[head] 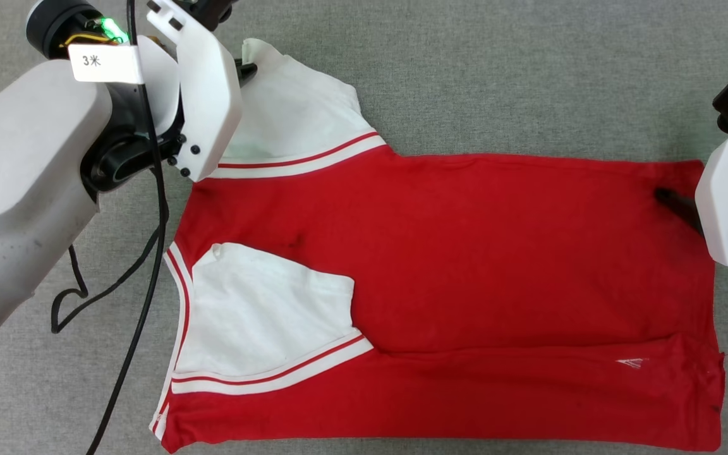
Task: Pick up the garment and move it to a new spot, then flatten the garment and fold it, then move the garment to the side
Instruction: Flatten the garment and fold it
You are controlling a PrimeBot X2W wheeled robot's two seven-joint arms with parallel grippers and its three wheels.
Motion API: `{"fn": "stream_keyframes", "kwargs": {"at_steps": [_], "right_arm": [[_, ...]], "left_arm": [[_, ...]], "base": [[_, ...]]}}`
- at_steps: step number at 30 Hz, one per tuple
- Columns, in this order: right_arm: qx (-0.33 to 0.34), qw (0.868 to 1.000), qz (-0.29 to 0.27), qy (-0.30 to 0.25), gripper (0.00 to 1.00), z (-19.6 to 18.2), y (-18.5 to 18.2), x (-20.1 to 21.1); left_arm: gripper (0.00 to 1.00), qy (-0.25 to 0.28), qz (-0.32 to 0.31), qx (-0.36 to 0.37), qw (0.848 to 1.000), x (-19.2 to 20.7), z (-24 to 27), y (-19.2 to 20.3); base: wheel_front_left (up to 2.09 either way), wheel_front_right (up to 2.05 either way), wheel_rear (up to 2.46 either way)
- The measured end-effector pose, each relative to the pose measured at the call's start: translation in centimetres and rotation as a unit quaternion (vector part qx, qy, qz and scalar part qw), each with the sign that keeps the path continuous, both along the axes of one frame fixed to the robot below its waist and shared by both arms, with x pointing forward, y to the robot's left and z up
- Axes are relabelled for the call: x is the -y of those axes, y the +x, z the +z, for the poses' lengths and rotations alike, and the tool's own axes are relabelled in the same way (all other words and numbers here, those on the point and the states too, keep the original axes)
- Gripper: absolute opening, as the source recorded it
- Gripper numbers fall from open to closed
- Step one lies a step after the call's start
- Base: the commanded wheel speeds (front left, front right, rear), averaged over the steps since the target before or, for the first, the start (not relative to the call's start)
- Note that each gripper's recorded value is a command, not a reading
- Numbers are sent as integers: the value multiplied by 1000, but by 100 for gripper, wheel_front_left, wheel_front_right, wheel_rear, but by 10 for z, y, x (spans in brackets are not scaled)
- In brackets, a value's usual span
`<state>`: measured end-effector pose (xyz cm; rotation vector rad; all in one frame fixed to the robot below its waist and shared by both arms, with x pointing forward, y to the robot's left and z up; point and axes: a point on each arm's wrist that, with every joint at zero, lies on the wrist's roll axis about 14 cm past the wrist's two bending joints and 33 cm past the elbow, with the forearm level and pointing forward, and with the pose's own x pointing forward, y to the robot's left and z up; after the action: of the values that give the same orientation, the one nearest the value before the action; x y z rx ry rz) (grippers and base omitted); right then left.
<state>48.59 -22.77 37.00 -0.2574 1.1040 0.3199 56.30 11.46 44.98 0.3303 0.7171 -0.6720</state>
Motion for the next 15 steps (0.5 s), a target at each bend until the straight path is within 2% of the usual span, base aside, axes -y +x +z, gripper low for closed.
{"fn": "stream_keyframes", "kwargs": {"at_steps": [5,6,7,15], "right_arm": [[-17,1000,12,-7,100,-18,-4,-1],[-14,1000,11,-5,53,-19,-3,0],[-8,1000,12,-5,0,-19,-2,1],[82,995,-7,48,0,8,9,-6]], "left_arm": [[0,2,6,-5,1000,-6,-8,1],[0,1,7,-4,1000,-6,-8,1],[0,0,9,-3,1000,-7,-8,1],[0,-8,18,13,1000,-13,7,-9]], "base": [[0,0,0],[0,0,0],[0,0,0],[0,0,0]]}}
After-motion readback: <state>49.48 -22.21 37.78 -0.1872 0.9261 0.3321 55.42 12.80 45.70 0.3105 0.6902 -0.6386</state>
